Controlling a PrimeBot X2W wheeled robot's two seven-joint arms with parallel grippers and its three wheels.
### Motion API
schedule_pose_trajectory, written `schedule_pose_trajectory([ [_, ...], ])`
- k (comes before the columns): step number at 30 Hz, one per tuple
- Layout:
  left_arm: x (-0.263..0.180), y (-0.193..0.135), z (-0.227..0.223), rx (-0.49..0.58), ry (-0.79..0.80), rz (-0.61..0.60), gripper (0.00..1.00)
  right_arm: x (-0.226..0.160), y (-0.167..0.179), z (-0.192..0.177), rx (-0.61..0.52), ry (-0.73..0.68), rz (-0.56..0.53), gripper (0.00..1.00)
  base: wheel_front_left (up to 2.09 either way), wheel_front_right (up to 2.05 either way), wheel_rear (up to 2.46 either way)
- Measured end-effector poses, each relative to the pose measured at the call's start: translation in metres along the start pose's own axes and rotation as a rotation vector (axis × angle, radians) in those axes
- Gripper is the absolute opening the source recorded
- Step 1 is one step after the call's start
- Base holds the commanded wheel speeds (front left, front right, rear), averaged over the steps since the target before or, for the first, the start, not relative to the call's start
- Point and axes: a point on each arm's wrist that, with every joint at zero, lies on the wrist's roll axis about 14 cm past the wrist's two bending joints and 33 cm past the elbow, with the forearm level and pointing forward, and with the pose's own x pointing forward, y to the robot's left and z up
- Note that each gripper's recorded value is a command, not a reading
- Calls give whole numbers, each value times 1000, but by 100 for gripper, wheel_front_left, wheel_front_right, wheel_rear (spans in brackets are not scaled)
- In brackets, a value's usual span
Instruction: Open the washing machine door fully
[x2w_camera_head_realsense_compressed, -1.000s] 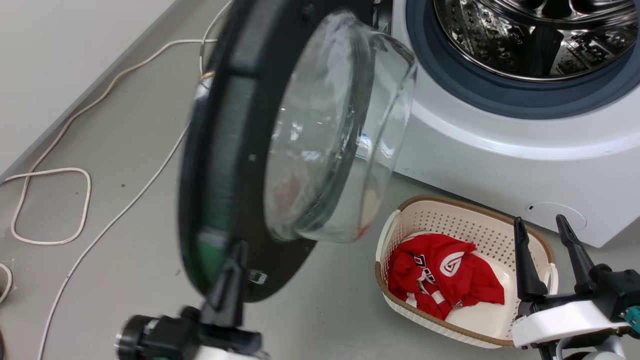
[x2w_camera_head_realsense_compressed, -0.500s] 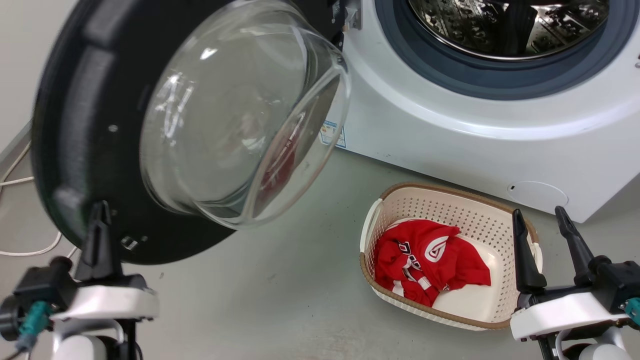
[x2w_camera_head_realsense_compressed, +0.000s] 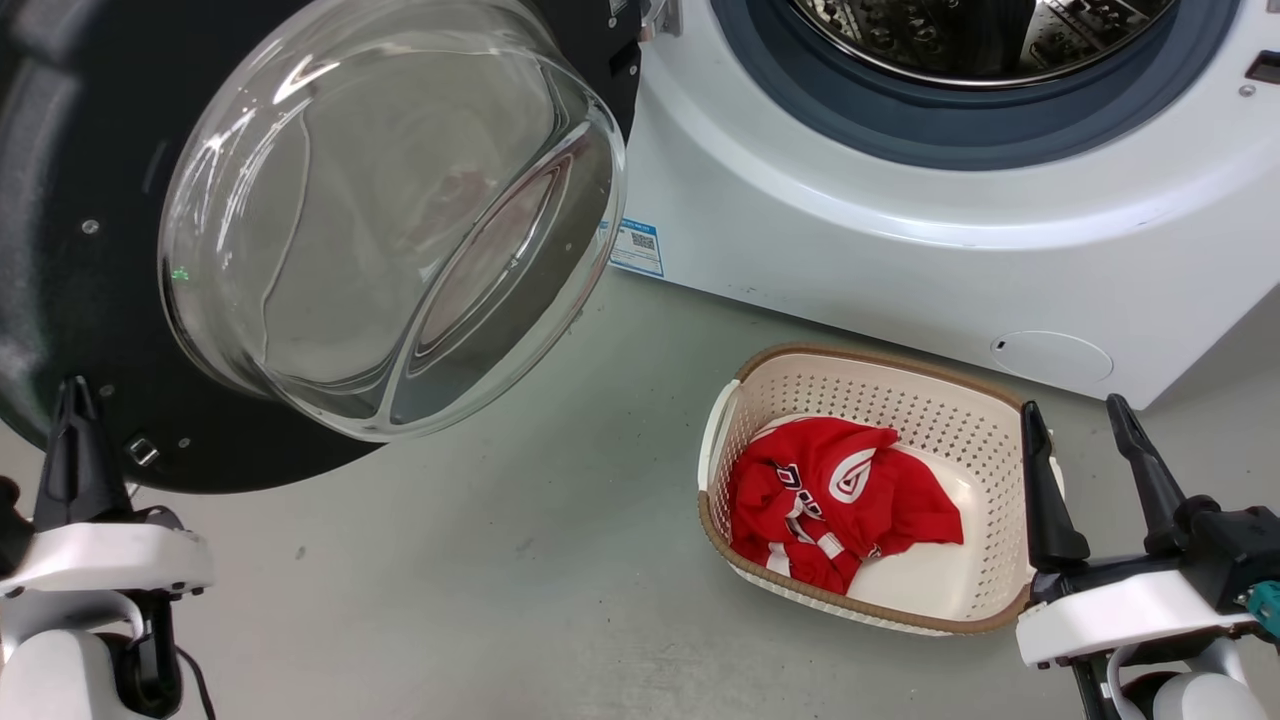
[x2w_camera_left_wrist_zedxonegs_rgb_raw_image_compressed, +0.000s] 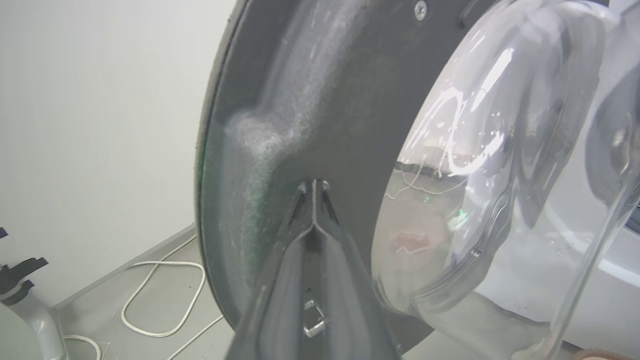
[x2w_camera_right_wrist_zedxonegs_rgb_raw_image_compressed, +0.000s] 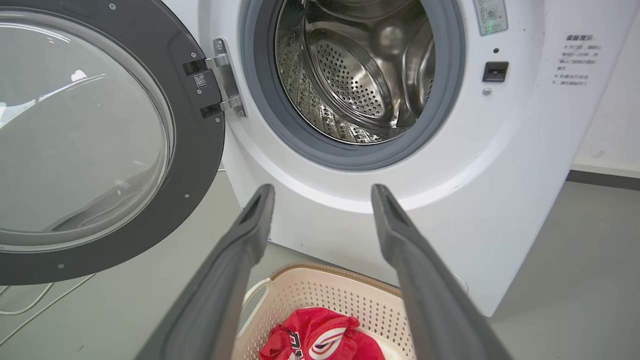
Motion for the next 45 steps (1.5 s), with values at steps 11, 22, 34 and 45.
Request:
schedule_pose_trajectory([
  [11,-24,2,5,-17,-33,39,0,-11,-7,11,11,-37,-29,100,0,0,0],
  [22,-53,-56,10,-117,-45,-128,91,-30,-18,25,-17,-69,-75,100,0,0,0],
  [34,-70,-144,21,-148,-68,-390,100,-61,-40,46,-68,-113,-161,100,0,0,0],
  [45,-73,-223,34,-167,-113,-621,100,-103,-71,66,-114,-155,-293,100,0,0,0],
])
